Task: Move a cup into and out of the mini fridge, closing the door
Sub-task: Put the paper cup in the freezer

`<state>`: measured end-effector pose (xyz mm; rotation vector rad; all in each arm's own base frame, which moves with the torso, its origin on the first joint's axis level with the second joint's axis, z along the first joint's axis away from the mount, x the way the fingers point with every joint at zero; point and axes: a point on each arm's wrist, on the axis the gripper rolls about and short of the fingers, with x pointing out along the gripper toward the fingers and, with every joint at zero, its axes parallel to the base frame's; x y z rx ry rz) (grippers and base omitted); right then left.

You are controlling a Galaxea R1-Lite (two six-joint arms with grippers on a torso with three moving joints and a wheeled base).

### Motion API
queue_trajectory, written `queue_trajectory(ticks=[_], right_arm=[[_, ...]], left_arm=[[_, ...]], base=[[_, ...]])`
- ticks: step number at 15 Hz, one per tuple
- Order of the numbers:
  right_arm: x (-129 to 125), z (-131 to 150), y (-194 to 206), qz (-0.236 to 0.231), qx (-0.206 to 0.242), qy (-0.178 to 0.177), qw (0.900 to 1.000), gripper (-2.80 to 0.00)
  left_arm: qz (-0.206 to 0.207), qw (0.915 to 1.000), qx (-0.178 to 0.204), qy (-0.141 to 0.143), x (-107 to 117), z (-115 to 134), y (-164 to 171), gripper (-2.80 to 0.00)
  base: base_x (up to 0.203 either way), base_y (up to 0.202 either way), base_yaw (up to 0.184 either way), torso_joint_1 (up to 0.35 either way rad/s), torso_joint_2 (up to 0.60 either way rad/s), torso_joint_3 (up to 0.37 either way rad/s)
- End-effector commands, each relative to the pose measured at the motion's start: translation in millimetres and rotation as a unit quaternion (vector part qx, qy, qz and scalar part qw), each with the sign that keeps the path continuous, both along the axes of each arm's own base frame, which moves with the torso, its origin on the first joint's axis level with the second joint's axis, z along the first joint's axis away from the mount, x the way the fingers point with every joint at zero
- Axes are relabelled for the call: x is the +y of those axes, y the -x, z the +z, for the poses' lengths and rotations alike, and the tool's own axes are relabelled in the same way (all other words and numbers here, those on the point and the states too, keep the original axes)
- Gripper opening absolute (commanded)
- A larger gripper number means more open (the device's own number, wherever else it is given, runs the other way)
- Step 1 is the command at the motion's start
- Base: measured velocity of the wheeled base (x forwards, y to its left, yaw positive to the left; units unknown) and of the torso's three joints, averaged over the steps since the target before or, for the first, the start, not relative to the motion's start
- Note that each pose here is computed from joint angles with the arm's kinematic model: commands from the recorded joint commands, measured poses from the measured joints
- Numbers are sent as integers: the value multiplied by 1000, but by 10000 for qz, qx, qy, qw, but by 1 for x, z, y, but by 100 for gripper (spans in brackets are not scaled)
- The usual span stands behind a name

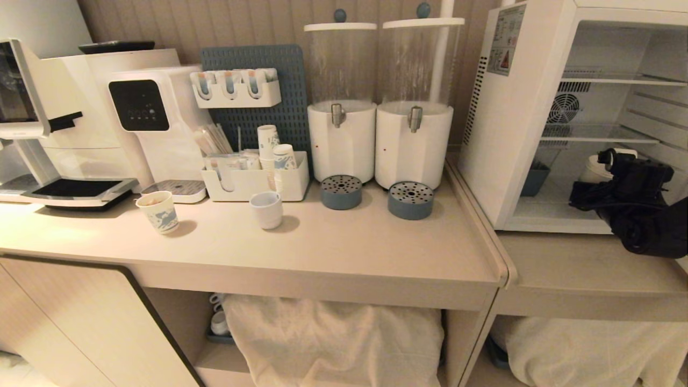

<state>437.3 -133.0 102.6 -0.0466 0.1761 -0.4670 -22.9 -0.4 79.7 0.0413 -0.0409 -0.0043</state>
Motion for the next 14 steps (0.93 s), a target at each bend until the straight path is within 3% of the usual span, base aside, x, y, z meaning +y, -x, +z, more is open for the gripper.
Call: queue_trajectory(ticks=[1, 11, 12, 14], right_arm=[[-3, -12, -9, -2, 91, 8, 10000, -280], [-2, -29, 1, 139, 478, -45, 9988, -280], [-1, -27, 2, 145, 455, -44, 9988, 0], [0, -24, 6, 190, 484, -74, 9986, 0]], left_arm=[[3, 10000, 84, -2, 0, -5, -1, -280], [3, 10000, 89, -2, 0, -5, -1, -280], [3, 10000, 82, -2, 0, -5, -1, -280], [3, 10000, 82, -2, 0, -5, -1, -280]], base=[[0, 0, 0, 0, 0, 0], [0, 0, 0, 0, 0, 0], [0, 0, 0, 0, 0, 0], [0, 0, 0, 0, 0, 0]])
